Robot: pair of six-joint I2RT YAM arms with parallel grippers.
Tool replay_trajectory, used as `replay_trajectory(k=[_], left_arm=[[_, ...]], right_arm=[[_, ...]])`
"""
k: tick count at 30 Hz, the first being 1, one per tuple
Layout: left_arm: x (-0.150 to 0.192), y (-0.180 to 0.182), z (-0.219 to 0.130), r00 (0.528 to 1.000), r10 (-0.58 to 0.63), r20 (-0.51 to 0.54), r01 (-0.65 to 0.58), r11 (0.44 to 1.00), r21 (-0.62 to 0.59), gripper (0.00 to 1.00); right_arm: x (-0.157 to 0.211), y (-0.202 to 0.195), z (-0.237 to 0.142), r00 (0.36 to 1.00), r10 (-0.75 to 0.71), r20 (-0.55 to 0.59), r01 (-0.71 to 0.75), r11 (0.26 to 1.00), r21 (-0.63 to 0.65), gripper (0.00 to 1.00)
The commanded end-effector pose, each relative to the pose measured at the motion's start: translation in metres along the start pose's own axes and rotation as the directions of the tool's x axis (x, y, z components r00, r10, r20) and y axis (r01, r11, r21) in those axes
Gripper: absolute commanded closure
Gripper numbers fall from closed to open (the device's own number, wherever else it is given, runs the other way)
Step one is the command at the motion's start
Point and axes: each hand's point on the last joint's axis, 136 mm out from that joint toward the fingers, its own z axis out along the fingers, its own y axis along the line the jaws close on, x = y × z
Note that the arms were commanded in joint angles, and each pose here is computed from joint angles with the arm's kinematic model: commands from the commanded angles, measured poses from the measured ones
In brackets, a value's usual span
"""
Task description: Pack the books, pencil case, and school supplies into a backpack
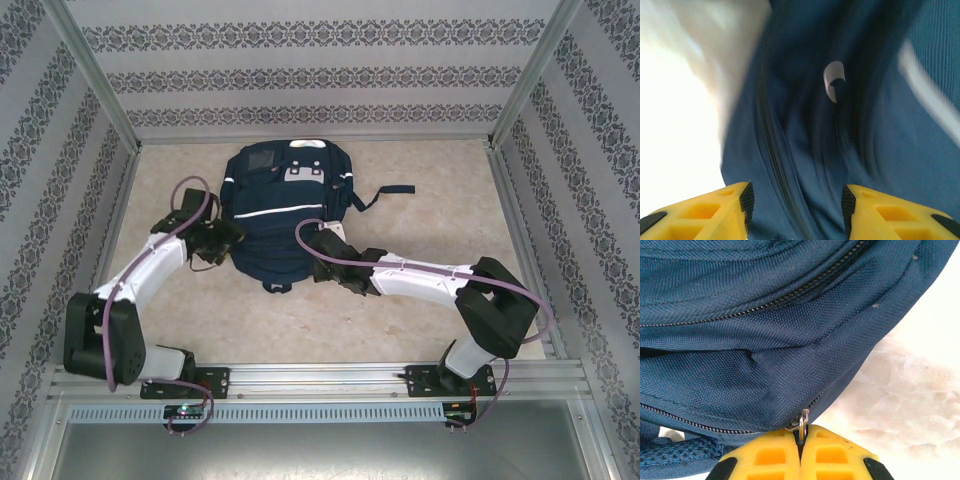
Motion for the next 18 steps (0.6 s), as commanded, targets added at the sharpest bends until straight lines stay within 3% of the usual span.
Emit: replay_trajectory(k=[1, 8, 12, 18], left_arm=[[0.047, -0.015, -0.004, 0.993, -0.06, -0.103, 0.067, 0.996, 0.066, 0.47], [0.085, -0.058, 0.0, 0.985, -0.068, -0.155, 0.093, 0.983, 0.158, 0.45], [0.092, -0.075, 0.006, 0.989, -0.052, -0.137, 0.075, 0.982, 0.171, 0.31], [0.112, -0.072, 0.032, 0.988, -0.051, -0.148, 0.069, 0.991, 0.116, 0.28]], right_arm=[[-0.015, 0.009, -0.001, 0.999, 0.013, 0.044, -0.012, 1.0, -0.011, 1.0], [-0.011, 0.012, 0.002, 0.999, 0.016, 0.033, -0.015, 1.0, -0.023, 1.0], [-0.013, 0.011, -0.001, 0.999, 0.02, 0.042, -0.018, 0.999, -0.027, 1.0], [-0.014, 0.01, -0.005, 0.998, 0.028, 0.056, -0.027, 0.999, -0.03, 1.0]])
